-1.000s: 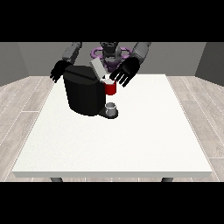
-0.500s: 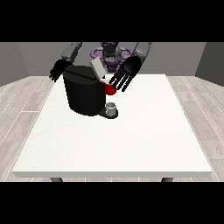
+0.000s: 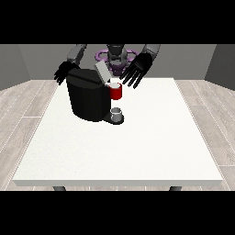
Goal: Insert the coffee pod into the coffee machine and close the lid
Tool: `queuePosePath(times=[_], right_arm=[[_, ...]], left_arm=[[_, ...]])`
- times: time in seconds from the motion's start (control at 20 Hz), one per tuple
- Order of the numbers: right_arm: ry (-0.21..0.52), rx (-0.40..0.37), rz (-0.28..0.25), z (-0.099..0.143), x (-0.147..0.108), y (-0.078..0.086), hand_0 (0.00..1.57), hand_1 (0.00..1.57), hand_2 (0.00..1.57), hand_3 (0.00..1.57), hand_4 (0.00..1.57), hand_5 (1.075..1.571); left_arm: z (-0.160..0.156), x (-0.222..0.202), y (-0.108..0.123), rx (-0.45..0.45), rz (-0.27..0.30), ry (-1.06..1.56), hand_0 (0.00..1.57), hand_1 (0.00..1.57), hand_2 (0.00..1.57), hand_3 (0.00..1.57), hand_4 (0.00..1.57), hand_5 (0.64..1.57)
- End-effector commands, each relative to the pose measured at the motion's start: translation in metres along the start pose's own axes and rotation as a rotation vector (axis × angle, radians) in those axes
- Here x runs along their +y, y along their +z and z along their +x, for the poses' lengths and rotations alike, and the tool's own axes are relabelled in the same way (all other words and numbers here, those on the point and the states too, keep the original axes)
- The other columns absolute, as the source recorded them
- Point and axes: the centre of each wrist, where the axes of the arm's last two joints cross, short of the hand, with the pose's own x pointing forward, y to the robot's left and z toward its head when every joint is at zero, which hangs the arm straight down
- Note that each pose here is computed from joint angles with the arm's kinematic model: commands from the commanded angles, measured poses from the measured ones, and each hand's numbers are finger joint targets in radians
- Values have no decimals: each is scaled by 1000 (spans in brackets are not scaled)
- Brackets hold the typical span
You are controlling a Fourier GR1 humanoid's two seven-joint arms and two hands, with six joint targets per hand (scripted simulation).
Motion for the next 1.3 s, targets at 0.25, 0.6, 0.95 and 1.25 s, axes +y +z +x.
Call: queuePosePath(times=[0.25, 0.6, 0.95, 1.25], right_arm=[[-2, 115, -54, -34, -28, 29, 0, 0, 0, 0, 434, 1571], [8, 157, -95, -47, -49, 50, 0, 0, 0, 0, 488, 1571], [64, 166, 21, -16, -56, 40, 0, 0, 0, 0, 370, 1571], [91, 34, 115, 32, -41, 12, 0, 0, 0, 0, 43, 1571]], left_arm=[[-16, -58, 9, 29, -21, 324, 0, 0, 0, 0, 0, 1571], [-37, -145, 37, 41, -8, 780, 0, 0, 0, 0, 0, 1571], [-73, -199, 86, 178, 4, 987, 0, 0, 0, 0, 142, 1571], [-82, -218, 110, 165, -1, 1033, 0, 0, 0, 0, 0, 1571]])
